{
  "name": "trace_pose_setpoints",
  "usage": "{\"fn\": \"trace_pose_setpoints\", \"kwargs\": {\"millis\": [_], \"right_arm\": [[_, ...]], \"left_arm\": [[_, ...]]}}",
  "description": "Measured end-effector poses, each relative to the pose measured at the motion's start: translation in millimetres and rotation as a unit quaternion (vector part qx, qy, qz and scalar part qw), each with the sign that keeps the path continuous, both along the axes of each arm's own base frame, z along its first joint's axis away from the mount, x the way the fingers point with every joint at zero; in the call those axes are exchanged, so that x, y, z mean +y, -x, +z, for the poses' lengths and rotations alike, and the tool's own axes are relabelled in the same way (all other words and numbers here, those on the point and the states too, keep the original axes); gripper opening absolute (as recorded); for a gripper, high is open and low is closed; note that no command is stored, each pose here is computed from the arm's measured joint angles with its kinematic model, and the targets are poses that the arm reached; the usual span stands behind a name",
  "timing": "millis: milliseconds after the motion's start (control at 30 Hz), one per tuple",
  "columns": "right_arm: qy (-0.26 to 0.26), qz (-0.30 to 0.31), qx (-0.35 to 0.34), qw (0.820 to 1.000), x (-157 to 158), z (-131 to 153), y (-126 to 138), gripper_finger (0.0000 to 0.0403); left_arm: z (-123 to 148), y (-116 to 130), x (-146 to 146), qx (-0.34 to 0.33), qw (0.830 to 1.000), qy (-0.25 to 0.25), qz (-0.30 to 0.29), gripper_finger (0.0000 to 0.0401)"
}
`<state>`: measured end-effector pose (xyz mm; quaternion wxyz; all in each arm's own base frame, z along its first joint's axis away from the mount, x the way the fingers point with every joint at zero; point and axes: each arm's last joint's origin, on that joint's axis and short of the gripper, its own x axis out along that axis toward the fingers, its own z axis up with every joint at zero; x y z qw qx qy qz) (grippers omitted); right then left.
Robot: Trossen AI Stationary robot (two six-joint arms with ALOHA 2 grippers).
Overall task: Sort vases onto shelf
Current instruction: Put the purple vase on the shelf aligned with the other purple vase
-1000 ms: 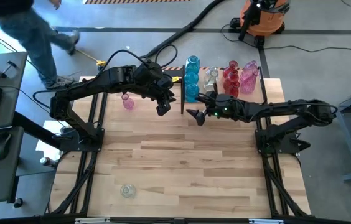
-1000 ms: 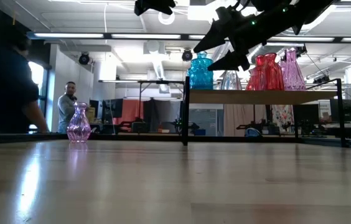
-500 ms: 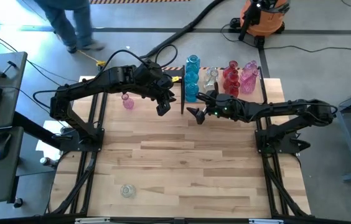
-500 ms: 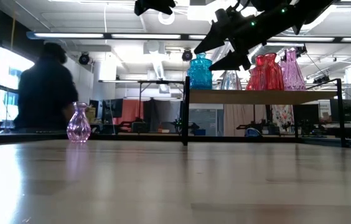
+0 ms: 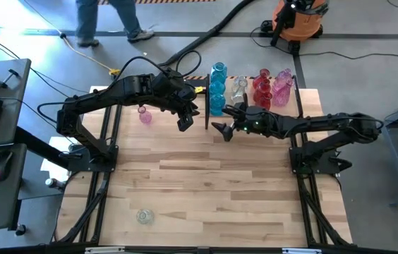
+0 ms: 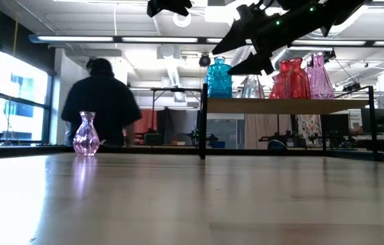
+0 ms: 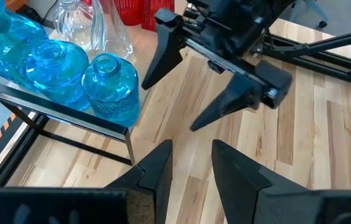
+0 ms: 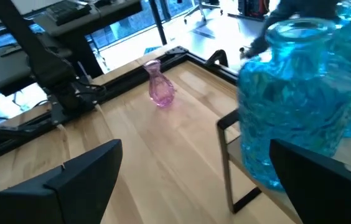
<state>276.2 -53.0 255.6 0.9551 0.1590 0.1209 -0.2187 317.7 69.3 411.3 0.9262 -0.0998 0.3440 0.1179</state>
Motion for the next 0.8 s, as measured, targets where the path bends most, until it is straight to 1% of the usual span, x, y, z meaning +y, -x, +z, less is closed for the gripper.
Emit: {"fn": "trace_pose_setpoints", "kwargs": {"millis": [267, 600, 800], "right_arm": [[0.003, 0.010, -0.032, 0.999, 7, 18, 11, 0.0398], [0.014, 0.011, -0.089, 0.996, 13, 56, 49, 0.0398], [0.019, 0.010, -0.123, 0.992, 15, 70, 65, 0.0398]], "left_arm": [[0, 0, 0, 0.000, 1.000, 0.000, 0.000, 0.0104], [0, 0, 0, 0.000, 1.000, 0.000, 0.000, 0.0104], [0, 0, 0, 0.000, 1.000, 0.000, 0.000, 0.0104]]}}
